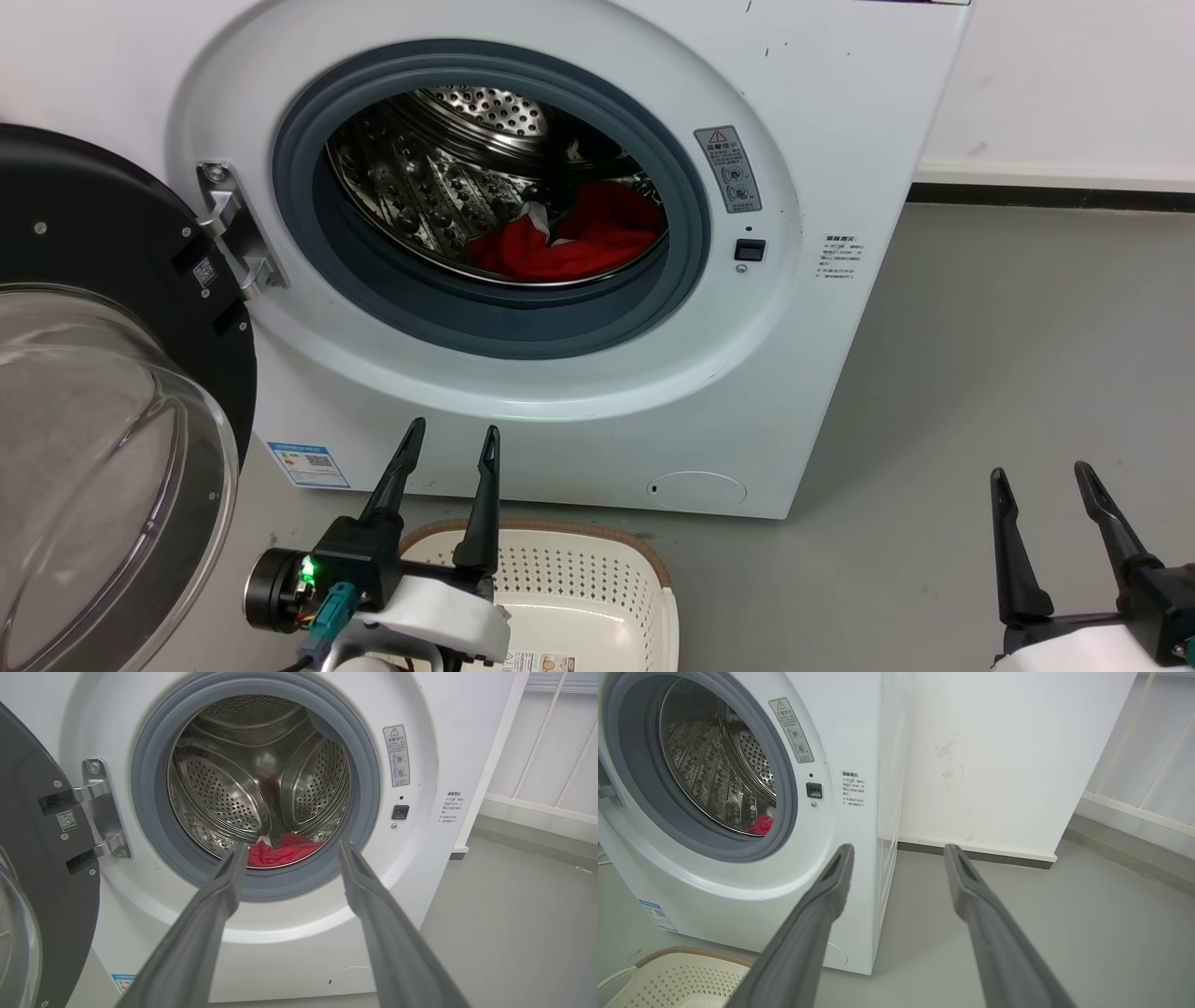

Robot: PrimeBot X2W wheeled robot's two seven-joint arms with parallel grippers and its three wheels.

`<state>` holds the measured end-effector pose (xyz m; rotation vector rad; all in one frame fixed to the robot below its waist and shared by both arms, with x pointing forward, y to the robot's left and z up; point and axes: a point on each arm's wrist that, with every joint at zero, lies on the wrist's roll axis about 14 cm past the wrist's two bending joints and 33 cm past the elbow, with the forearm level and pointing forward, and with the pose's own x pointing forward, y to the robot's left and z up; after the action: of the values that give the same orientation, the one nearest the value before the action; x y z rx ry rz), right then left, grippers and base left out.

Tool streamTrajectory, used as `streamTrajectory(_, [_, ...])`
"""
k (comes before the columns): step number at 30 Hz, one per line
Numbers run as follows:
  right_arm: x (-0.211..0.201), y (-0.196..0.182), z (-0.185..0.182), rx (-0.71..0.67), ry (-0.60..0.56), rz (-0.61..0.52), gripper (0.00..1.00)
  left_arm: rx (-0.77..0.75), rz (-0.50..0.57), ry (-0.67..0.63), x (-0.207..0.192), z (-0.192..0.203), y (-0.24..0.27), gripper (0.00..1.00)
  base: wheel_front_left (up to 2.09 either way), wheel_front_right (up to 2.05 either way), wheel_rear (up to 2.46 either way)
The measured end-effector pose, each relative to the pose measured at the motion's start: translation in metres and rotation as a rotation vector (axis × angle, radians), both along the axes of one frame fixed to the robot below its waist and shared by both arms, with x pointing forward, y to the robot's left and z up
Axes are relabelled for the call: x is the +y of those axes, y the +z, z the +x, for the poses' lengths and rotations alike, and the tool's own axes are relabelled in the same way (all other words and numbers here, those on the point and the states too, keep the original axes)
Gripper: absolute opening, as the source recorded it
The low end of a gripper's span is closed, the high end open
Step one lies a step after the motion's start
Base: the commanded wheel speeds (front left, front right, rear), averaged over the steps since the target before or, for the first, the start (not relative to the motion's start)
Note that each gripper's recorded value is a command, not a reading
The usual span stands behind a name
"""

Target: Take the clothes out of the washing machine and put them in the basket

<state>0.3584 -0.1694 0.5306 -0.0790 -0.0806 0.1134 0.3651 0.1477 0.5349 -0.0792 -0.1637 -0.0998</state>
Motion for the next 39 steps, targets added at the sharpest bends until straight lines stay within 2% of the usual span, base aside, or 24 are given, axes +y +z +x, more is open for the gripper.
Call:
streamTrajectory(19, [-0.002,-0.006,0.001,0.019,-0.005,0.017,1.0,0.019,-0.005,-0.001,-0.001,0.001,-0.006,1.0,0.0,0.0,0.0])
streamTrajectory(26, [0.001,-0.012,0.008,0.038,0.003,0.025,1.0,0.031,-0.002,0.002,0.0,0.014,-0.01,1.0,0.0,0.0,0.0])
streamTrajectory(35, [0.009,-0.024,0.044,0.05,0.02,0.038,1.0,0.067,0.015,0.014,0.004,0.068,-0.028,1.0,0.0,0.0,0.0])
streamTrajectory(39, [0.011,-0.043,0.065,0.081,0.024,0.046,1.0,0.112,0.027,0.018,0.005,0.107,-0.053,1.0,0.0,0.0,0.0])
